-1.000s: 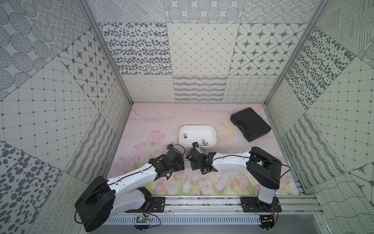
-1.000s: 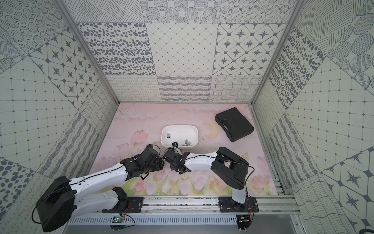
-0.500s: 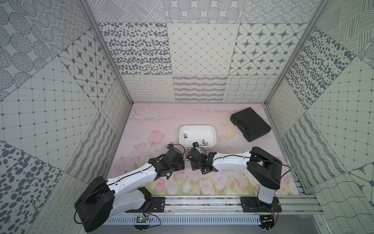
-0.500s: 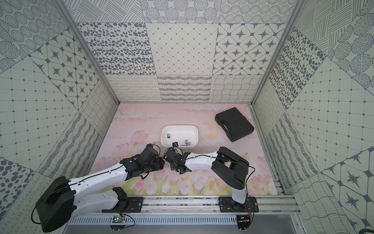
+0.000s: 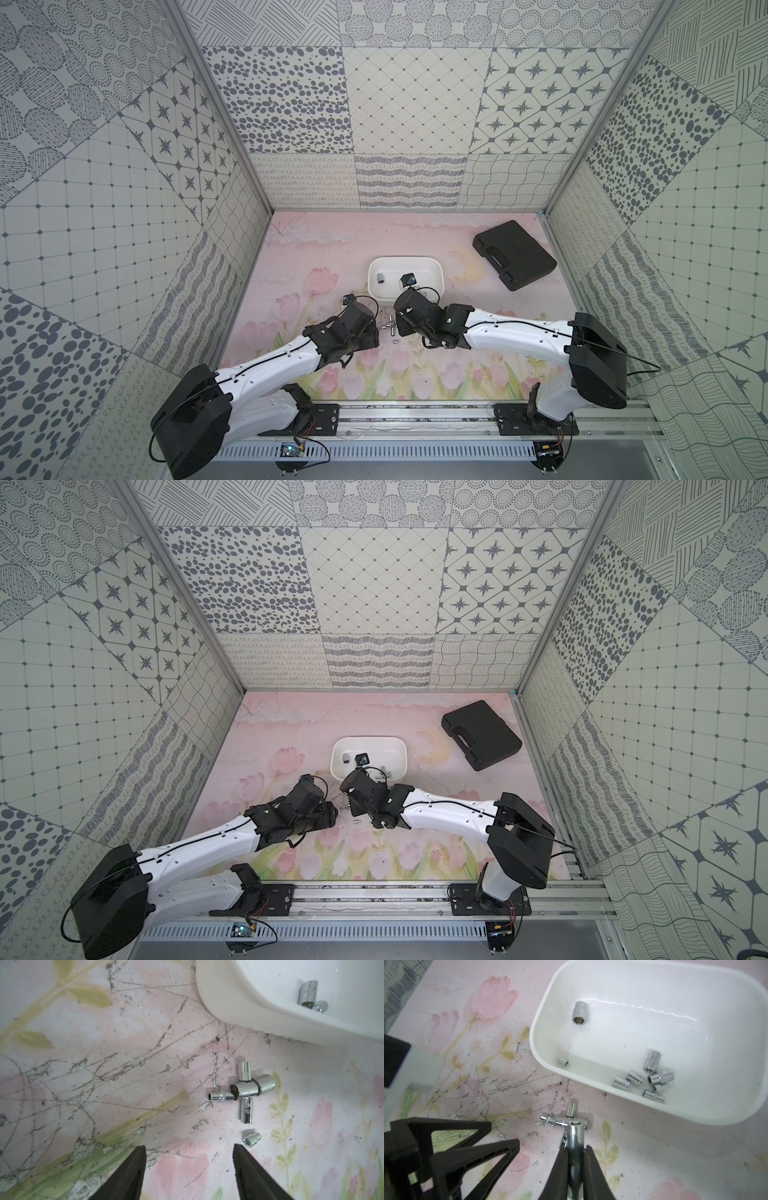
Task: Put the socket on the desktop into the storage box
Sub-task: Place the socket head in the storage box, then pick up the socket head from the center of the board, then place the socket head in the storage box.
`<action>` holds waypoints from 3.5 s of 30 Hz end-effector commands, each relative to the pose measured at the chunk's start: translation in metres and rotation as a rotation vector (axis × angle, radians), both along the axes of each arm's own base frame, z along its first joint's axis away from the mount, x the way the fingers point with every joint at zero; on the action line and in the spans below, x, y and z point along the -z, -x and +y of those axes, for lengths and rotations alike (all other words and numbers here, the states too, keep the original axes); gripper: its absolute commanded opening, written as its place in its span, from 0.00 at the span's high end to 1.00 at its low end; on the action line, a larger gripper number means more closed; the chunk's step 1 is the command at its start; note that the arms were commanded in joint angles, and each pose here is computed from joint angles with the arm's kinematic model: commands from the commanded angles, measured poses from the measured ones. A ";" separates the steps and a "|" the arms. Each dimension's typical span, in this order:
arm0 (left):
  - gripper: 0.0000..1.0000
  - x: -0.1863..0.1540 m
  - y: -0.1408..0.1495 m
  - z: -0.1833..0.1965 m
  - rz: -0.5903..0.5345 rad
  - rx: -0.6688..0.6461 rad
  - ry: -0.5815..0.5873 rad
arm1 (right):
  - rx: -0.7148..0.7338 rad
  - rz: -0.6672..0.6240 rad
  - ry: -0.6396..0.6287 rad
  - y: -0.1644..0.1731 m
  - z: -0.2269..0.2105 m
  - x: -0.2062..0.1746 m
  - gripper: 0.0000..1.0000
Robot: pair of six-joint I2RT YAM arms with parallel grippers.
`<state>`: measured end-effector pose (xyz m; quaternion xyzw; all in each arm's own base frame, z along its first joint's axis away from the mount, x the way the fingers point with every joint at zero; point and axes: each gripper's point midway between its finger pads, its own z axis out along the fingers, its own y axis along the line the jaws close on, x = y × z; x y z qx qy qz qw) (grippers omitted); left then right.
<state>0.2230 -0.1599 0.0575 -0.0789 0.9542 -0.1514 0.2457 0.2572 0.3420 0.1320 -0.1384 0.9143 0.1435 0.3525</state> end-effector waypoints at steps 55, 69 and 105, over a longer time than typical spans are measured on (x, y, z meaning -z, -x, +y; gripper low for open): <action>0.29 0.000 0.001 0.008 -0.002 -0.010 -0.037 | -0.005 0.245 0.168 0.110 -0.028 0.104 0.40; 0.29 -0.002 0.001 0.010 -0.012 -0.017 -0.043 | 0.007 0.334 0.228 0.141 -0.030 0.139 0.74; 0.28 -0.015 0.004 0.011 -0.065 -0.023 0.021 | 0.091 -0.065 0.042 -0.045 -0.025 -0.017 0.78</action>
